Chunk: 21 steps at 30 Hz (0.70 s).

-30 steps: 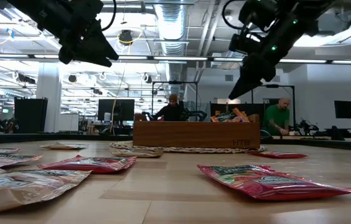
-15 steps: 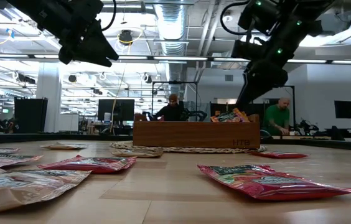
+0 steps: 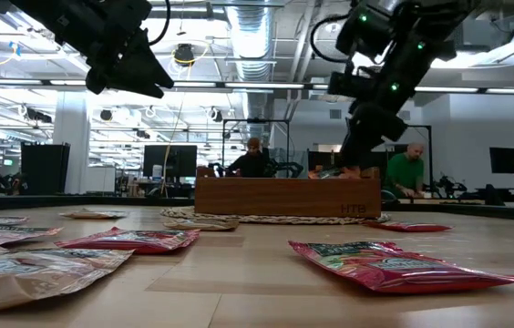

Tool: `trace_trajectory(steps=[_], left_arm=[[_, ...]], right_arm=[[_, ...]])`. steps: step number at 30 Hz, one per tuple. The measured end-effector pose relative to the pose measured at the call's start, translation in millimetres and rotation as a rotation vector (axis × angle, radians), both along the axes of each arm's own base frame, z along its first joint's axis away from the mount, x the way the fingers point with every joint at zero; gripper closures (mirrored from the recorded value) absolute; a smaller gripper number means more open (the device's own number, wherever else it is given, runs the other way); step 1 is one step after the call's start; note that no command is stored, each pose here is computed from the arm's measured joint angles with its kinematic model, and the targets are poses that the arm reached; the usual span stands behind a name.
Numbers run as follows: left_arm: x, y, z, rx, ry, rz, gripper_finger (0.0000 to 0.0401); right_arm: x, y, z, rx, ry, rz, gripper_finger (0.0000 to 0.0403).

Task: Pick & Place Tea
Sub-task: Put the orange tea bag into the right section of the wooden organizer

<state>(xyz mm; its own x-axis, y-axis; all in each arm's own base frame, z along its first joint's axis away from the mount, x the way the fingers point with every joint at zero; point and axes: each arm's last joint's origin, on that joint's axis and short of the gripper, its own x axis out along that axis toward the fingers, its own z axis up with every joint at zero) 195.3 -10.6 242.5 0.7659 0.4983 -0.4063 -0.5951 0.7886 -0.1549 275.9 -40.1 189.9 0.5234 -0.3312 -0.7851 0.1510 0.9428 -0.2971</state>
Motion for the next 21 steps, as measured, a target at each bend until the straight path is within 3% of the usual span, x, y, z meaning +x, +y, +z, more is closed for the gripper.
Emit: trace_trajectory(steps=[9,21], left_arm=[[0,0,0,0.000,0.000,0.000,0.0224],[0,0,0,-0.006,0.001,-0.009,0.0224]], right_arm=[[2,-4,18,-0.013,-0.018,0.009,0.0311],[8,-9,-2,-0.003,0.065,-0.006,0.0311]])
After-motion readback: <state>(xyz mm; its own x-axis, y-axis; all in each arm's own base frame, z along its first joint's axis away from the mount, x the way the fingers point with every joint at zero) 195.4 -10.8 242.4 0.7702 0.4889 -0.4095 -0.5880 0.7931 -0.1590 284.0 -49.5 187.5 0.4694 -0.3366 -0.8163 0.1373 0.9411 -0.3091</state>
